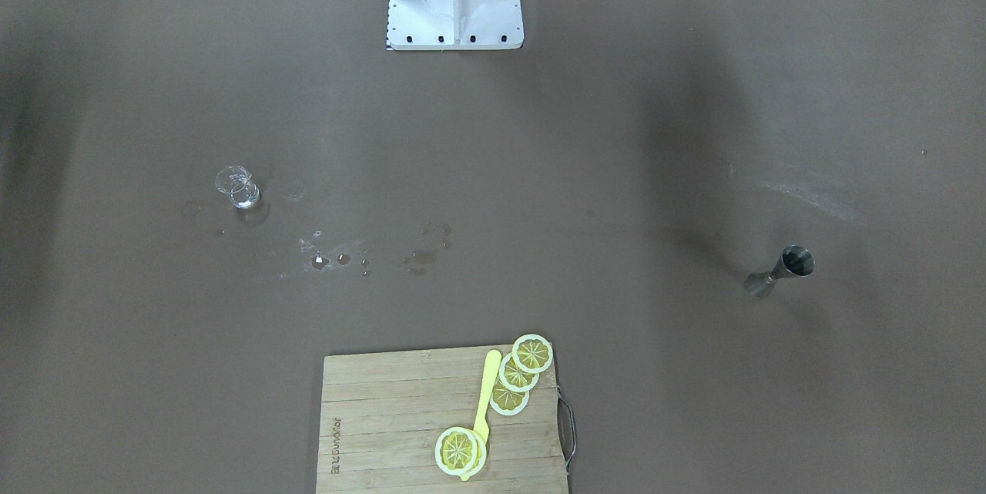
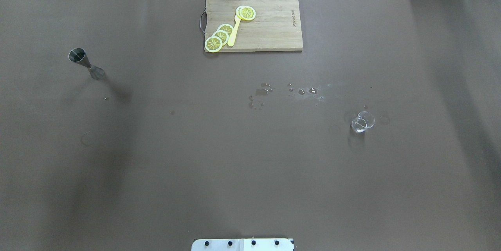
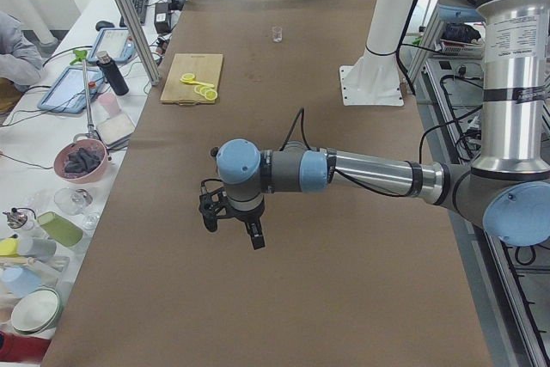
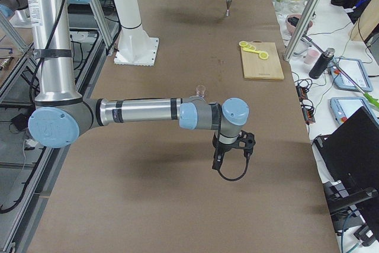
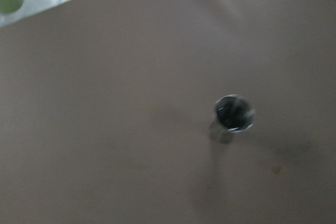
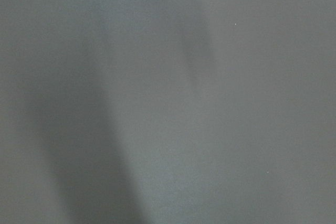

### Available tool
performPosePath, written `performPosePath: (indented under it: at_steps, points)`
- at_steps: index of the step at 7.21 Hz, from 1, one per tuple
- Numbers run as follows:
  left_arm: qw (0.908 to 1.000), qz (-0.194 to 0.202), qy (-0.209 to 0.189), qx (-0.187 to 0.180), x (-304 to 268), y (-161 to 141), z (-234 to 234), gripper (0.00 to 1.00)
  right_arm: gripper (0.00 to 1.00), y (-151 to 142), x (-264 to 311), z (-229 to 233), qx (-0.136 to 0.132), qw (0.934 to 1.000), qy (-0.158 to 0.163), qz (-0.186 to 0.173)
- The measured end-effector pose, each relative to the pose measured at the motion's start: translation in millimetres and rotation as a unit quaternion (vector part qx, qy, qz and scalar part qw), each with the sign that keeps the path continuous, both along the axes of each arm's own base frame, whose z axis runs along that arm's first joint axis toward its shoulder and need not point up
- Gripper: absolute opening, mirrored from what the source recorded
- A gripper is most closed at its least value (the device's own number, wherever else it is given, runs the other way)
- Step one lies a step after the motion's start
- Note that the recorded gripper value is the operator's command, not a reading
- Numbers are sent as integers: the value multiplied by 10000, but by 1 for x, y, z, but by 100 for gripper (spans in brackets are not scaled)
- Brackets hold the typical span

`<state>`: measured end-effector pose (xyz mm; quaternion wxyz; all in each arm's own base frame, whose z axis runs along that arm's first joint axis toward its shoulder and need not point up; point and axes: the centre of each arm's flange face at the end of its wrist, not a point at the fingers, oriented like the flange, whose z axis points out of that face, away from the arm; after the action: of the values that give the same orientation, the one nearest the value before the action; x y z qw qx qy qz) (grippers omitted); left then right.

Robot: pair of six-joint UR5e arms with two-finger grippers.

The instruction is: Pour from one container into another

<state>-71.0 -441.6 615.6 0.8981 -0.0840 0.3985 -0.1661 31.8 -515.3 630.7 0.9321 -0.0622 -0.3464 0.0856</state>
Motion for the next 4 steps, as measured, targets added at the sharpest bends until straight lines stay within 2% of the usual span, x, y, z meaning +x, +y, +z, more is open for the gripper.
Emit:
performPosePath:
  at_steps: [1,2,4]
  points:
    - [9998,-29,64,-163,-2,13,11,98,100,0,1,0,3,10000,2,3]
    - [9999,31,75,-139,-3,18,16,98,100,0,1,0,7,10000,1,3]
    - [9967,630,18,508,-8,22,20,98,100,0,0,0,5,10000,-1,1]
